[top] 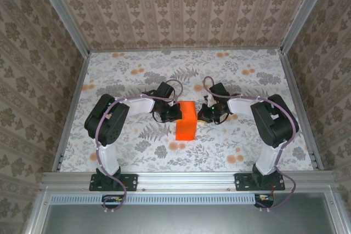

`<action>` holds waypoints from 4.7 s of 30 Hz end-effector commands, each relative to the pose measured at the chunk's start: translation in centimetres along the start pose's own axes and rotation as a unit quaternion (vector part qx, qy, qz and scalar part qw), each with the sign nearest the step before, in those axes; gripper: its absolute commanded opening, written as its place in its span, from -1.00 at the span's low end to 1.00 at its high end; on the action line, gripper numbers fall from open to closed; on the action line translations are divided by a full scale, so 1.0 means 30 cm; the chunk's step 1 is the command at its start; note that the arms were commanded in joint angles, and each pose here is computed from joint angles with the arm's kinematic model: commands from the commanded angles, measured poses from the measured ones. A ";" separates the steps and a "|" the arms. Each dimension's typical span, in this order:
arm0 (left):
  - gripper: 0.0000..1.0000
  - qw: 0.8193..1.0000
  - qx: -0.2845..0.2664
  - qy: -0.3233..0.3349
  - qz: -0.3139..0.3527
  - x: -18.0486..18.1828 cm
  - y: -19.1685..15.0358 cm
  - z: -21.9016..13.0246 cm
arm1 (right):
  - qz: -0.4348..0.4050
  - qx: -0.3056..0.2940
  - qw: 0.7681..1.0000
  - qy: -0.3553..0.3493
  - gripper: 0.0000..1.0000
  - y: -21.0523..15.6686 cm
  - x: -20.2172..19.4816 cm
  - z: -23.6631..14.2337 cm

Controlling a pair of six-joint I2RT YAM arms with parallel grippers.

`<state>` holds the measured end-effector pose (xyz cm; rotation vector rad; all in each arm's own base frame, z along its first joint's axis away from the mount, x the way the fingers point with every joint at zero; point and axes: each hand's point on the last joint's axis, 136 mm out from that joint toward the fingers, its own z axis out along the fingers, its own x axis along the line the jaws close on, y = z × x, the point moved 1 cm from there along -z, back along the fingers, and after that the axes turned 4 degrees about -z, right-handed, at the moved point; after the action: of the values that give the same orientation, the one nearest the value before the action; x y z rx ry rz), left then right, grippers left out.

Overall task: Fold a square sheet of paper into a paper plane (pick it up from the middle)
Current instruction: Fold the square sheet of paper in half at the center of the table.

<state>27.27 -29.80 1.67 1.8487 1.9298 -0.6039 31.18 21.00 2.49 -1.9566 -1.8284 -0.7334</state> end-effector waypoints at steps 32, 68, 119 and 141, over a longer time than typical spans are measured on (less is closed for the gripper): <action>-1.00 0.966 0.106 0.224 -0.076 0.428 -0.241 0.085 | -0.030 -0.060 0.996 0.058 -1.00 0.127 0.063 -0.006; -1.00 0.967 0.105 0.220 -0.079 0.422 -0.248 0.087 | -0.015 -0.059 0.995 0.076 -1.00 0.200 0.104 0.076; -1.00 0.965 0.107 0.228 -0.077 0.472 -0.279 0.106 | 0.005 0.045 0.997 0.058 -1.00 -0.169 -0.030 -0.051; -1.00 0.960 0.105 0.249 -0.077 0.479 -0.272 0.091 | -0.012 0.088 0.994 0.067 -1.00 -0.241 0.056 0.092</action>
<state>27.16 -29.79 1.40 1.8420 1.8945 -0.5974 26.03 25.51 2.38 -1.7079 -1.7735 -0.7622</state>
